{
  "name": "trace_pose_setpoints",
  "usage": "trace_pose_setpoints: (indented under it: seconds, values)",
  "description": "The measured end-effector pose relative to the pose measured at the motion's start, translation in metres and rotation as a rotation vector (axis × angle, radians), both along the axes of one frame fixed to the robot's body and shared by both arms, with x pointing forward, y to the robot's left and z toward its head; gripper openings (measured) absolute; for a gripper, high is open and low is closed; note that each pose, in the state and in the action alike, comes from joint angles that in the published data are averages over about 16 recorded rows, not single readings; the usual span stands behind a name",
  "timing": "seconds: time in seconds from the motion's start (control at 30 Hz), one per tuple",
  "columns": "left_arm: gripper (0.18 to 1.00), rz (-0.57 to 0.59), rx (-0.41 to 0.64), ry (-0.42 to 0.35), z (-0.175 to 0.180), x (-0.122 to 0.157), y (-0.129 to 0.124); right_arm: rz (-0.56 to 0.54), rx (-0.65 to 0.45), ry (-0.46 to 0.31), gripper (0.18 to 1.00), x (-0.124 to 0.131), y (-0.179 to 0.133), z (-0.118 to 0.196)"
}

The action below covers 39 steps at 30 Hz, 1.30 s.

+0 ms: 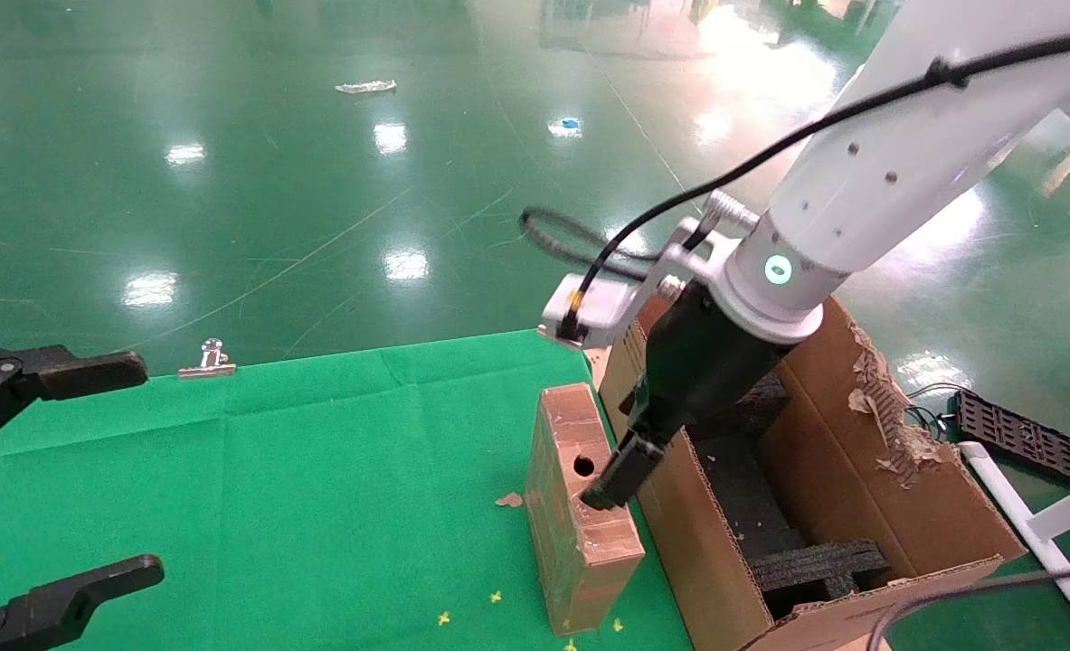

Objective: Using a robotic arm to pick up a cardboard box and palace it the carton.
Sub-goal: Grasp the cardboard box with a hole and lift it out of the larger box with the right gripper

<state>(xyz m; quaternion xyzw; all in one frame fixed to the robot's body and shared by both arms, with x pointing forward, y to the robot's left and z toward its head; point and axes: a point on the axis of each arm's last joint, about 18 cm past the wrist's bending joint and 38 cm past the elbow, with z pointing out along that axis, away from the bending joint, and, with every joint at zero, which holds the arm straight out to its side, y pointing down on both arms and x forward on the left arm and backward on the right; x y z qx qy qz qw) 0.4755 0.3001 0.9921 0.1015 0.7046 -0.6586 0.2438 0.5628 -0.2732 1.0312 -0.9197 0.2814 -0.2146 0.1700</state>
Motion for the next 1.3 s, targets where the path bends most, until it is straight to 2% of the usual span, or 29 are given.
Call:
trace_pose_setpoints:
  seconds: [0.17, 0.4, 0.63, 1.0, 1.3]
  values:
    - [1.001, 0.000, 0.000, 0.000, 0.000, 0.000, 0.000, -0.170, 0.131, 0.082, 1.000, 0.010, -0.009, -0.002]
    - [1.001, 0.000, 0.000, 0.000, 0.000, 0.000, 0.000, -0.288, 0.224, 0.167, 1.000, 0.025, -0.012, -0.014]
    - [1.001, 0.000, 0.000, 0.000, 0.000, 0.000, 0.000, -0.323, 0.235, 0.209, 1.000, 0.036, -0.008, -0.027]
    - [0.998, 0.000, 0.000, 0.000, 0.000, 0.000, 0.000, -0.333, 0.189, 0.223, 0.990, 0.042, -0.004, -0.036]
    - [0.970, 0.000, 0.000, 0.000, 0.000, 0.000, 0.000, -0.341, 0.172, 0.230, 0.920, 0.041, -0.005, -0.041]
